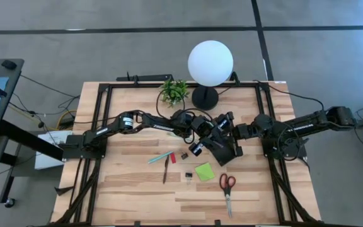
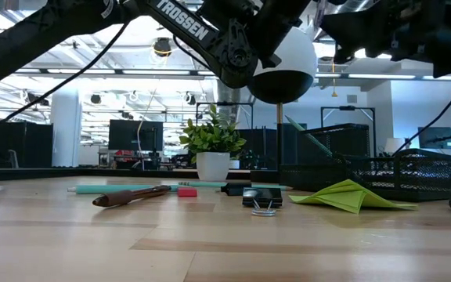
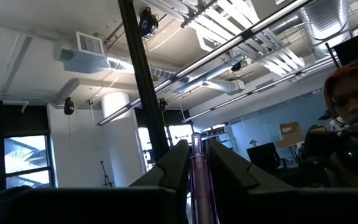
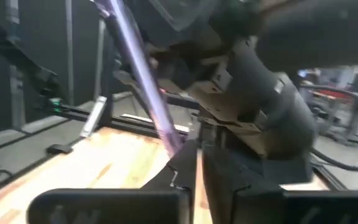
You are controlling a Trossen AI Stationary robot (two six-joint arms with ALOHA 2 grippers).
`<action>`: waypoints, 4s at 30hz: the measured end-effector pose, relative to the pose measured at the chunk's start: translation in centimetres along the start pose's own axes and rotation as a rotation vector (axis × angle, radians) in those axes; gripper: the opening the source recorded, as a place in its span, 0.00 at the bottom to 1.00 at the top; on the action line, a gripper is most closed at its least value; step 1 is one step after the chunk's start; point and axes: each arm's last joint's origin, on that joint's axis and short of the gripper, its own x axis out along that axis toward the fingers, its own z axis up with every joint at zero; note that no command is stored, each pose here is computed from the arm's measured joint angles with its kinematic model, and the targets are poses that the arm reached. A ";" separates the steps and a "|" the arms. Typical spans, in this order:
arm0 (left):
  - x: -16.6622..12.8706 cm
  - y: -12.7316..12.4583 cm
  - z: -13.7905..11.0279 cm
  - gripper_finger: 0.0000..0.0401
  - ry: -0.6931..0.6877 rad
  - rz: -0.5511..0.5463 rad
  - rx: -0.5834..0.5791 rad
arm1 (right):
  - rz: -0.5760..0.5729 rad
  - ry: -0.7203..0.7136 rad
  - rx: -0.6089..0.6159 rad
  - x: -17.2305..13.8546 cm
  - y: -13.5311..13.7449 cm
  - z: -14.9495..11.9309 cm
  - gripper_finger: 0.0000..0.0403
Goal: Pick and place office supplies into organizer
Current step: Put the violet pen into the desk organizer, then put the light blue pencil into the desk organizer
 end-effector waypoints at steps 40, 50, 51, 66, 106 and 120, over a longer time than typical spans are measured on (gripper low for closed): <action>-7.3 1.9 -8.3 0.06 0.143 0.631 0.280 | -0.665 0.041 0.054 -9.1 2.1 5.0 0.00; -7.3 2.1 -8.6 0.06 0.197 0.759 0.345 | -0.598 0.031 0.063 -9.1 2.8 5.2 0.00; -7.3 2.0 -8.7 0.06 0.206 0.757 0.351 | -0.596 0.030 0.064 -9.1 2.8 5.2 0.00; -8.2 2.6 -10.1 0.12 0.375 0.787 0.295 | -0.599 0.031 0.064 -9.1 2.7 5.2 0.00; -4.5 0.3 12.1 0.18 0.584 0.519 0.154 | -0.457 0.104 0.148 -10.1 5.5 4.5 0.00; -6.7 -12.0 18.1 0.18 1.262 0.752 -0.188 | -0.364 0.149 0.234 -10.4 7.3 3.6 0.00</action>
